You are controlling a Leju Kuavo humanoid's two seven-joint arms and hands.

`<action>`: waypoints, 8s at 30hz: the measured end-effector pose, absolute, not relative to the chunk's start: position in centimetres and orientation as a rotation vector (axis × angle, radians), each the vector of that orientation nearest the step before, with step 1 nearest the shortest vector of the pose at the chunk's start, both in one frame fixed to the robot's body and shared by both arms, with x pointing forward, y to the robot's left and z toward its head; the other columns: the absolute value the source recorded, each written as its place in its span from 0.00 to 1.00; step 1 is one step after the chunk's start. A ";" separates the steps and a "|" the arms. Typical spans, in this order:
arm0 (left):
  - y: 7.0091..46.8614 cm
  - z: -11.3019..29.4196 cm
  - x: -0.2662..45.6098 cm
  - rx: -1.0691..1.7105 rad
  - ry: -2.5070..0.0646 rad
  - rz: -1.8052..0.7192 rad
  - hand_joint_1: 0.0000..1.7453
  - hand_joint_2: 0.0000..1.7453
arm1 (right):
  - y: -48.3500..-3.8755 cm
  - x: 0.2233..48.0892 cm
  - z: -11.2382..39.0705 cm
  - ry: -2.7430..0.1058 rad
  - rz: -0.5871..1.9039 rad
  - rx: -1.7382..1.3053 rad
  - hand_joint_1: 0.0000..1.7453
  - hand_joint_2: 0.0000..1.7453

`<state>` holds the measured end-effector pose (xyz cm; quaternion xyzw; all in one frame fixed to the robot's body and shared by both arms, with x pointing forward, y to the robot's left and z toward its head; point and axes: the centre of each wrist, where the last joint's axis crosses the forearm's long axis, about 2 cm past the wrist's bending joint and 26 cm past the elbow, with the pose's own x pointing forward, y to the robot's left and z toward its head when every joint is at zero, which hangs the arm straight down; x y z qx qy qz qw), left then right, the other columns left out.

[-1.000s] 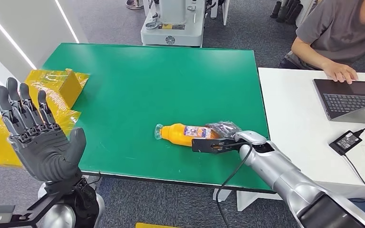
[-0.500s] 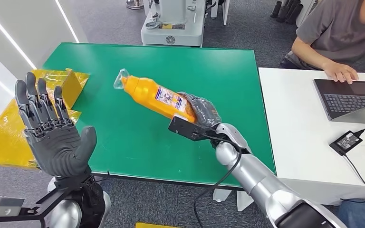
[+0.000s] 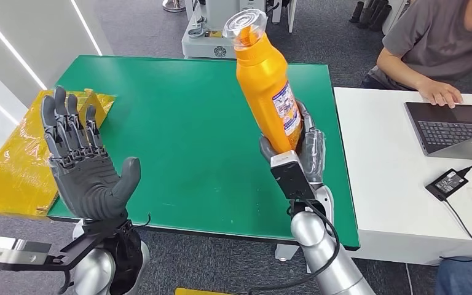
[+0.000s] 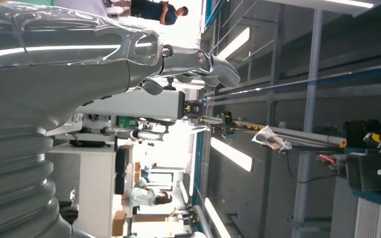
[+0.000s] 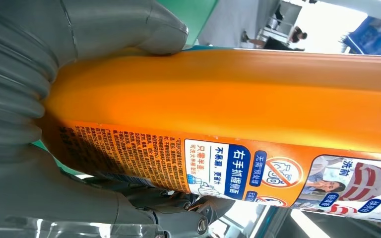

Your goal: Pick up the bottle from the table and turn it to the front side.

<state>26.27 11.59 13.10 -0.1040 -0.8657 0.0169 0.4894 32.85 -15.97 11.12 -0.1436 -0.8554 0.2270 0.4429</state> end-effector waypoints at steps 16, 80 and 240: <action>10.2 11.3 28.3 -0.657 -1.804 -0.107 0.00 1.00 | -15.0 30.8 11.3 -2.216 0.570 -0.302 0.97 1.00; 10.5 9.2 27.6 -0.540 -1.701 -0.056 1.00 1.00 | -10.4 30.0 9.0 -1.941 1.132 0.206 1.00 1.00; 37.3 5.9 36.4 1.180 -1.011 -1.883 1.00 1.00 | -14.3 22.7 14.5 -2.301 -0.166 0.020 0.00 1.00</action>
